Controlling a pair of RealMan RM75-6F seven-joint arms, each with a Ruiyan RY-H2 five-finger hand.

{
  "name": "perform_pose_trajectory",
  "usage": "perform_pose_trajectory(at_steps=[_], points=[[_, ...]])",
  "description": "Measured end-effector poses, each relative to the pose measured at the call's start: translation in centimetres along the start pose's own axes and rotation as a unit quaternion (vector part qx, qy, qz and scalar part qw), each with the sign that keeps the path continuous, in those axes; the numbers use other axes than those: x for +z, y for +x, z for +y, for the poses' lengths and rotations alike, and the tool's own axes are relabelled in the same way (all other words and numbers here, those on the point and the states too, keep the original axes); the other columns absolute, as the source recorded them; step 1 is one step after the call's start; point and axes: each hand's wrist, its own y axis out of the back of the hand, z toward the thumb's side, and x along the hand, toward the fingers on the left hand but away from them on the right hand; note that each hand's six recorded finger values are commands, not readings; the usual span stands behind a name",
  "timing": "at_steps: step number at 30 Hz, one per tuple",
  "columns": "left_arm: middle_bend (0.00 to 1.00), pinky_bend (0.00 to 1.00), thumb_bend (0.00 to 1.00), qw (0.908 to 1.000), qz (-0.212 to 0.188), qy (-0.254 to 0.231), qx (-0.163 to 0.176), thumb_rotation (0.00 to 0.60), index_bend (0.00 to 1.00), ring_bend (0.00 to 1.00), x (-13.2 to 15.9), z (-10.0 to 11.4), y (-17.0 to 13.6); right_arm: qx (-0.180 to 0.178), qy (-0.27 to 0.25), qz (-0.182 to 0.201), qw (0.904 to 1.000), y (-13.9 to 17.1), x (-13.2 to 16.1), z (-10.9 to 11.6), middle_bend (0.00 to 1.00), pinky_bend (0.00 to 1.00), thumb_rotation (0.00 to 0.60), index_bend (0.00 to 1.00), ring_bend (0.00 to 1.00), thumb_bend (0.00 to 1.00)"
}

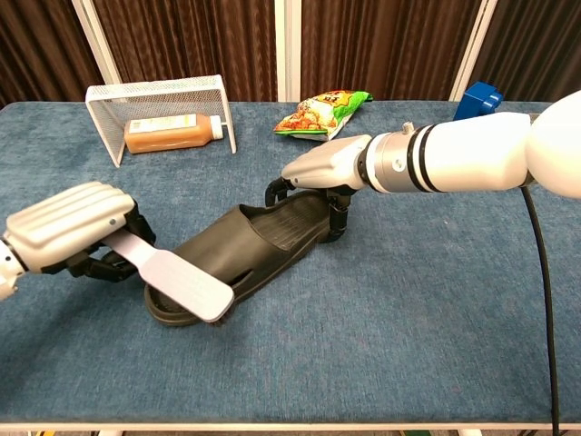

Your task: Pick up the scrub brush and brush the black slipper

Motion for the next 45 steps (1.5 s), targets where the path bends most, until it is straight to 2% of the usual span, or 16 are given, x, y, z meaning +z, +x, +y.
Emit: perform_pose_trajectory(at_steps=[4, 8, 11, 15, 24, 31, 32, 34, 36, 38, 43, 45], points=[[1.00, 1.00, 0.67, 0.9996, 0.017, -0.011, 0.021, 0.600, 1.00, 1.00, -0.5, 1.3, 1.0, 0.000, -0.001, 0.000, 1.0000, 0.0, 0.0, 0.0, 0.26, 0.14, 0.600, 0.23, 0.12, 0.29], [1.00, 1.00, 0.67, 0.9977, 0.053, -0.027, 0.030, 0.600, 1.00, 1.00, -1.8, 1.9, 2.7, -0.001, -0.001, 0.000, 1.0000, 0.0, 0.0, 0.1, 0.27, 0.14, 0.600, 0.23, 0.12, 0.29], [1.00, 1.00, 0.67, 0.9963, 0.073, -0.031, 0.032, 0.600, 1.00, 1.00, -2.2, 1.7, 3.9, 0.000, 0.000, -0.001, 1.0000, -0.1, 0.0, 0.1, 0.27, 0.14, 0.600, 0.23, 0.12, 0.29], [1.00, 1.00, 0.67, 0.9961, 0.086, -0.018, 0.015, 0.600, 1.00, 1.00, -2.4, 0.4, 4.4, 0.002, 0.002, -0.001, 1.0000, -0.1, 0.0, -0.1, 0.27, 0.14, 0.600, 0.23, 0.12, 0.29], [1.00, 1.00, 0.67, 0.9991, 0.038, 0.012, -0.018, 0.600, 1.00, 1.00, -0.7, -1.5, 2.0, 0.000, 0.000, -0.002, 1.0000, -0.3, 0.0, 0.0, 0.27, 0.14, 0.600, 0.23, 0.12, 0.29], [1.00, 1.00, 0.67, 0.9998, 0.011, 0.012, -0.012, 0.600, 1.00, 1.00, 0.4, -0.8, 0.0, -0.002, -0.002, -0.001, 1.0000, -0.3, 0.2, 0.1, 0.25, 0.13, 0.600, 0.22, 0.11, 0.29], [1.00, 1.00, 0.67, 0.9999, 0.012, 0.008, -0.008, 0.600, 1.00, 1.00, 0.4, -0.5, -0.2, -0.003, -0.002, -0.001, 1.0000, -0.3, 0.2, 0.1, 0.24, 0.13, 0.600, 0.21, 0.11, 0.28], [1.00, 1.00, 0.67, 0.9998, 0.017, -0.005, 0.003, 0.600, 1.00, 1.00, 0.1, 0.4, -0.7, -0.003, -0.003, 0.000, 1.0000, -0.2, 0.1, 0.2, 0.18, 0.08, 0.600, 0.12, 0.06, 0.20], [1.00, 1.00, 0.67, 0.9991, 0.033, -0.023, 0.014, 0.600, 1.00, 1.00, -0.7, 1.4, -1.1, -0.001, -0.005, 0.000, 1.0000, 0.0, 0.1, 0.2, 0.06, 0.02, 0.600, 0.01, 0.00, 0.06], [1.00, 1.00, 0.67, 0.9976, 0.054, -0.036, 0.025, 0.600, 1.00, 1.00, -1.7, 2.2, -1.3, 0.002, -0.009, 0.002, 1.0000, 0.3, 0.1, 0.2, 0.01, 0.00, 0.600, 0.00, 0.00, 0.01], [1.00, 1.00, 0.65, 0.9883, 0.131, -0.062, 0.047, 0.600, 1.00, 0.99, -5.3, 3.4, -1.3, 0.003, -0.021, 0.003, 0.9998, 1.2, 0.0, 0.4, 0.00, 0.00, 0.600, 0.00, 0.00, 0.00], [0.97, 0.98, 0.63, 0.9826, 0.168, -0.067, 0.044, 0.600, 0.95, 0.94, -7.0, 3.4, -1.3, -0.004, -0.024, 0.000, 0.9997, 1.7, -0.3, 0.8, 0.00, 0.00, 0.600, 0.00, 0.00, 0.00]])
